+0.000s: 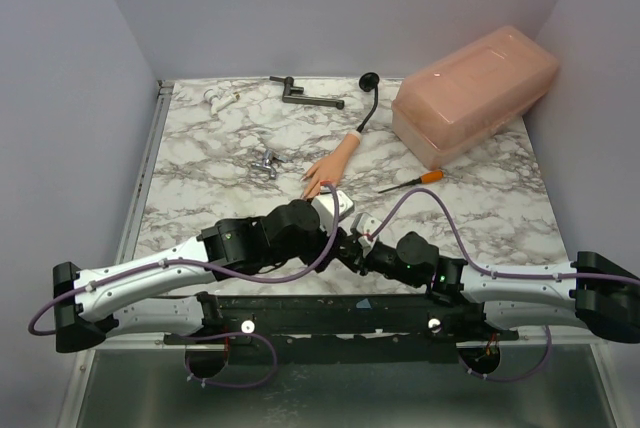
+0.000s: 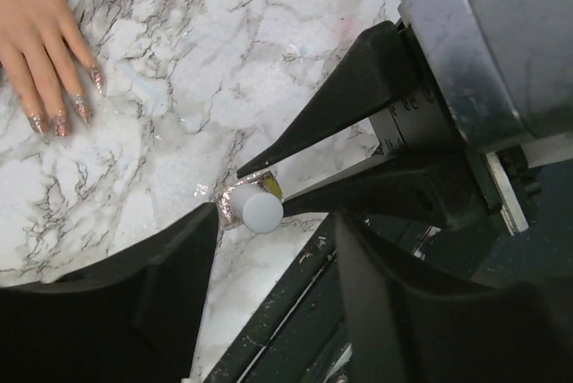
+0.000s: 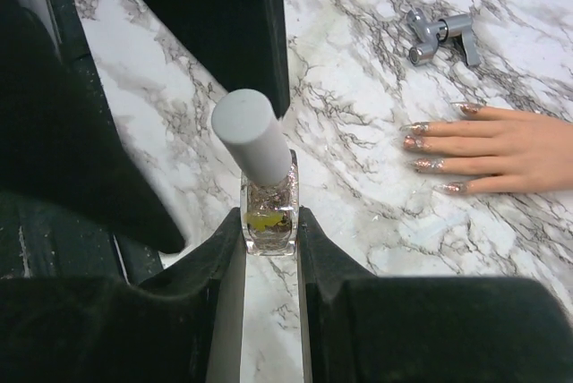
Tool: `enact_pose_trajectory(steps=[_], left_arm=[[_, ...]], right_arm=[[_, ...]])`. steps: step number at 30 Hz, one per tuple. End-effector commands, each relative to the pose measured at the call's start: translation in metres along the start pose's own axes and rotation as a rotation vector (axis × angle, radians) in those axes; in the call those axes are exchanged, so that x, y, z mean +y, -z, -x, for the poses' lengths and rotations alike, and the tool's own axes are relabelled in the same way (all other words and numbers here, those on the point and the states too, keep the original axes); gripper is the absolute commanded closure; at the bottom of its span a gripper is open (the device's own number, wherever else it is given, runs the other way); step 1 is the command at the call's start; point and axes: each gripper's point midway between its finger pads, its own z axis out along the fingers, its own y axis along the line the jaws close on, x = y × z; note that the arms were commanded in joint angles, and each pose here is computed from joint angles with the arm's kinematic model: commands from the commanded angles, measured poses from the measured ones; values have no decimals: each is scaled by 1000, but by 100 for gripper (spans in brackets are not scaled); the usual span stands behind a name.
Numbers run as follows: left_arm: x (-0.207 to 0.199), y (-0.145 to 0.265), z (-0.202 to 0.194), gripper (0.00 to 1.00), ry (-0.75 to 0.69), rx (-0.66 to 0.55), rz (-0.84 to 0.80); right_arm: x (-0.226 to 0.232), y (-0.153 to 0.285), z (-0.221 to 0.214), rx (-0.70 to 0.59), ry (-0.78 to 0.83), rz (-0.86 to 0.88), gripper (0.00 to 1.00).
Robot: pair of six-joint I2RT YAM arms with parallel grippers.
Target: Paint the nails
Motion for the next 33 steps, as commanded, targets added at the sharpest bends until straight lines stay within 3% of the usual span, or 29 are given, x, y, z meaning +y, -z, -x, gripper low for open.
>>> enact_pose_trajectory(steps=[1, 4, 15, 23, 33], left_arm=[[-4, 17, 13, 35, 63, -35, -10], [6, 19, 12, 28, 108, -42, 54], [16, 16, 7, 32, 170, -36, 124], [19, 5, 8, 46, 274, -73, 163], [15, -4, 4, 68, 276, -40, 159]], right_arm=[[-7, -3, 13, -35, -8, -33, 99], [-7, -3, 13, -34, -8, -34, 99], [-6, -3, 13, -34, -6, -33, 99], [-6, -3, 13, -32, -6, -33, 99], [-7, -3, 13, -36, -6, -33, 99]])
